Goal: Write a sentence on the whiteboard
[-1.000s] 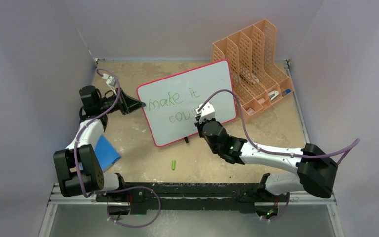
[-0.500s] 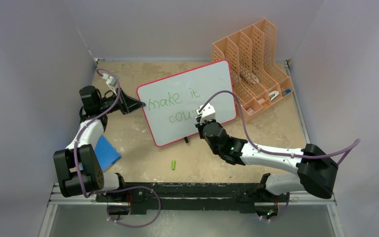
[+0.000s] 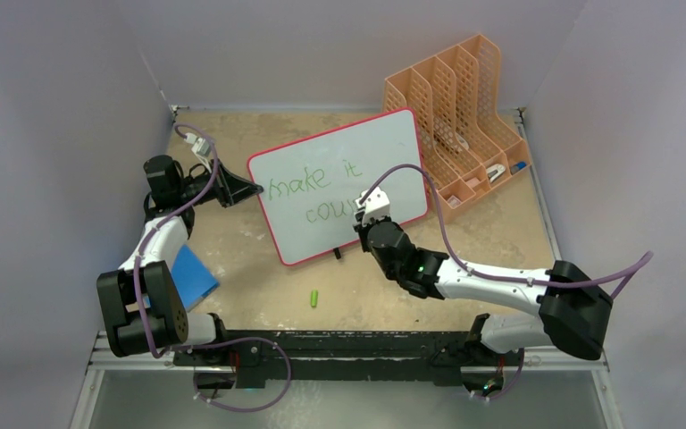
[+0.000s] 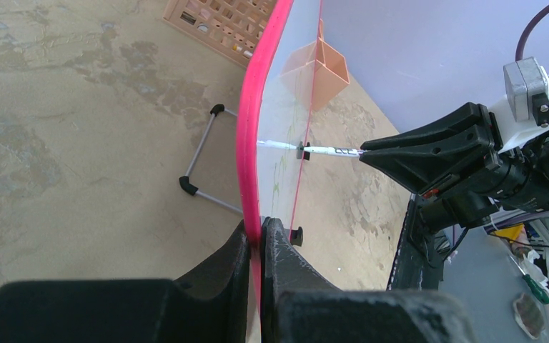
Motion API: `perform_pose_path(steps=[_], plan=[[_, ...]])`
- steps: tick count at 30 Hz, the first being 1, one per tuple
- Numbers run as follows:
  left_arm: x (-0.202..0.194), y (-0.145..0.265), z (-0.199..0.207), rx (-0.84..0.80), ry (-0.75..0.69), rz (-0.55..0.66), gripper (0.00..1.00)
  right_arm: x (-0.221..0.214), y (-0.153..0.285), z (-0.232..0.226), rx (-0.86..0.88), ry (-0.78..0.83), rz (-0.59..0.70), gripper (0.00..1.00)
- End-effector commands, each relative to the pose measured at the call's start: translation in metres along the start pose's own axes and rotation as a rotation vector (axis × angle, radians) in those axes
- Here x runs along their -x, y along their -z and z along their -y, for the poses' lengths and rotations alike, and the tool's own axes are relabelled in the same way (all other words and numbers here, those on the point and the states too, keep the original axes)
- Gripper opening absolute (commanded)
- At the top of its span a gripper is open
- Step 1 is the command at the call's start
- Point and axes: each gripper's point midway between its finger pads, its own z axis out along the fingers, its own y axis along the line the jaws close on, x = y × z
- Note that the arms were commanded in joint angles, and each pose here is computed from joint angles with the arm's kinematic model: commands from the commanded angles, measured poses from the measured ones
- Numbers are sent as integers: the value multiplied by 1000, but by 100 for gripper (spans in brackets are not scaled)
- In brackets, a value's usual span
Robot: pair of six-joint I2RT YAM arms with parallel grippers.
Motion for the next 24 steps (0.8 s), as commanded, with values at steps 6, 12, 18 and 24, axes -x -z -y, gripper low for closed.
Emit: perform_pose_path(steps=[6,12,18,24], plan=[[6,-3,6,-13,-75,0,0,42,5,-4,27,-47,102,0],[5,-3,6,-13,-72,-1,0,60,4,-5,26,-49,148,0],[5,-4,6,-14,-73,-1,0,67,1,-4,6,-47,175,0],[5,-4,6,-15,-74,-1,0,69,-3,-2,-7,-35,181,0]])
